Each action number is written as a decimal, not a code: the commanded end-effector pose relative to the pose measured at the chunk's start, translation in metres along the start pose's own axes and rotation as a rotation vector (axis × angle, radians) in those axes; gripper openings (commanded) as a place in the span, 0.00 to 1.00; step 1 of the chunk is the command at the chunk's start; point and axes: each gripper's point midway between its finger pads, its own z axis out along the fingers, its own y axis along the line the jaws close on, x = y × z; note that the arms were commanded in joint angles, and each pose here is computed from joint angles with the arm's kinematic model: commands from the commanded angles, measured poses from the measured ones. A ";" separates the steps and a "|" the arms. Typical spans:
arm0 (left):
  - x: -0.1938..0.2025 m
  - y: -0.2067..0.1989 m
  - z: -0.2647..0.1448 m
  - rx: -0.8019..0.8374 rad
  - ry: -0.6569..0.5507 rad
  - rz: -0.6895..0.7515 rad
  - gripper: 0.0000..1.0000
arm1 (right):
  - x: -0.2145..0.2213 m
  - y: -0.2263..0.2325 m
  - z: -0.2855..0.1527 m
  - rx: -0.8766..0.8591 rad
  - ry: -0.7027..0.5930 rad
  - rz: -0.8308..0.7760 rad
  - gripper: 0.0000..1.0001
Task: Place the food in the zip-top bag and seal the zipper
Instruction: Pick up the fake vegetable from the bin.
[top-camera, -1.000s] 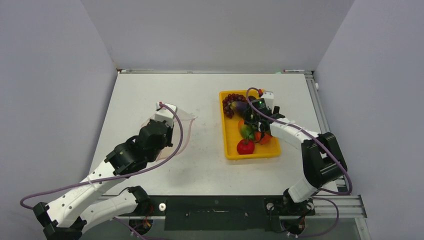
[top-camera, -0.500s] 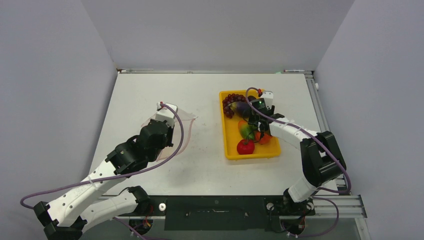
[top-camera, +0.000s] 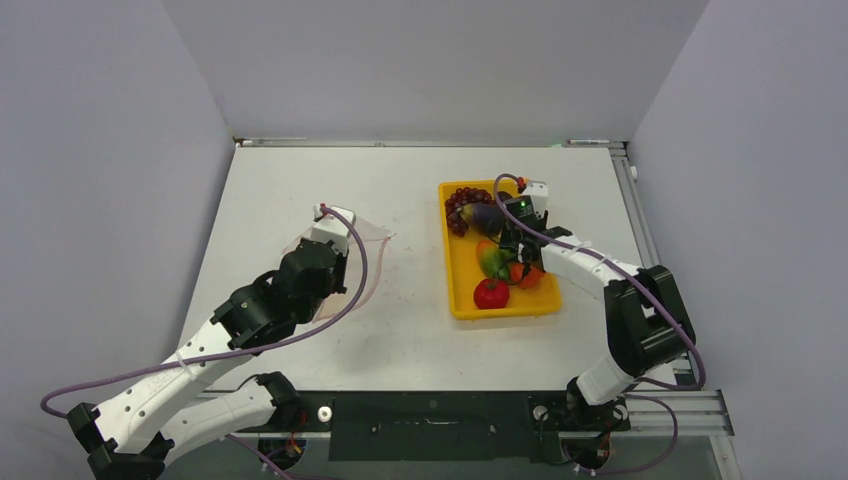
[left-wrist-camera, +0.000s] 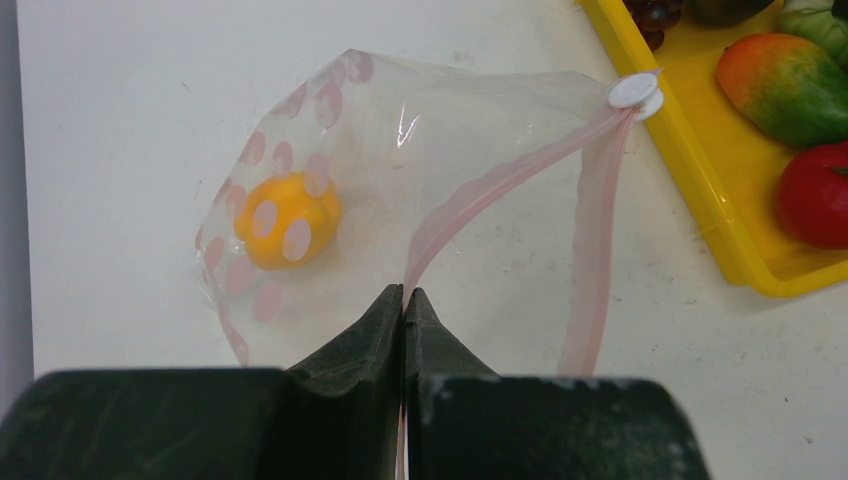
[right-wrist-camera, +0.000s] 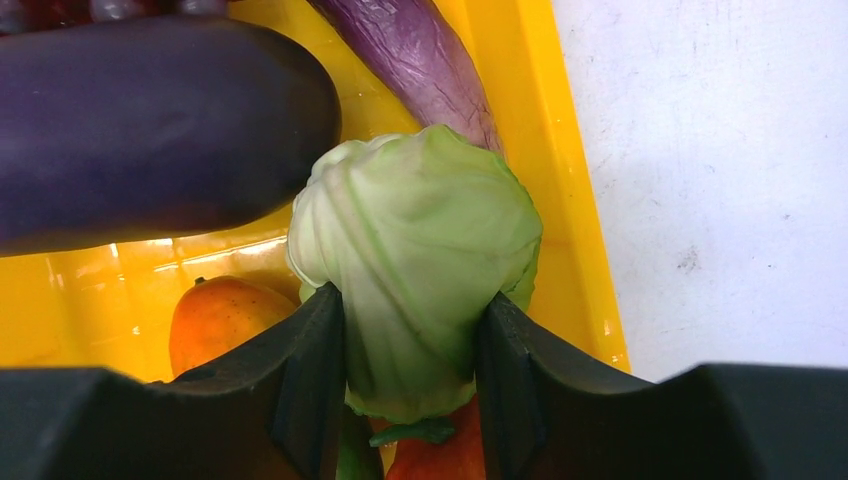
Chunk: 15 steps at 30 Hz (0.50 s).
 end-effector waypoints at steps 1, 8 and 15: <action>-0.015 -0.002 0.000 0.012 -0.051 -0.030 0.00 | -0.036 0.003 -0.022 -0.043 -0.097 0.067 0.22; -0.015 -0.002 0.000 0.013 -0.052 -0.031 0.00 | -0.054 0.002 -0.045 -0.069 -0.147 0.087 0.21; -0.015 -0.002 0.000 0.013 -0.051 -0.031 0.00 | -0.072 0.012 -0.078 -0.178 -0.204 0.118 0.21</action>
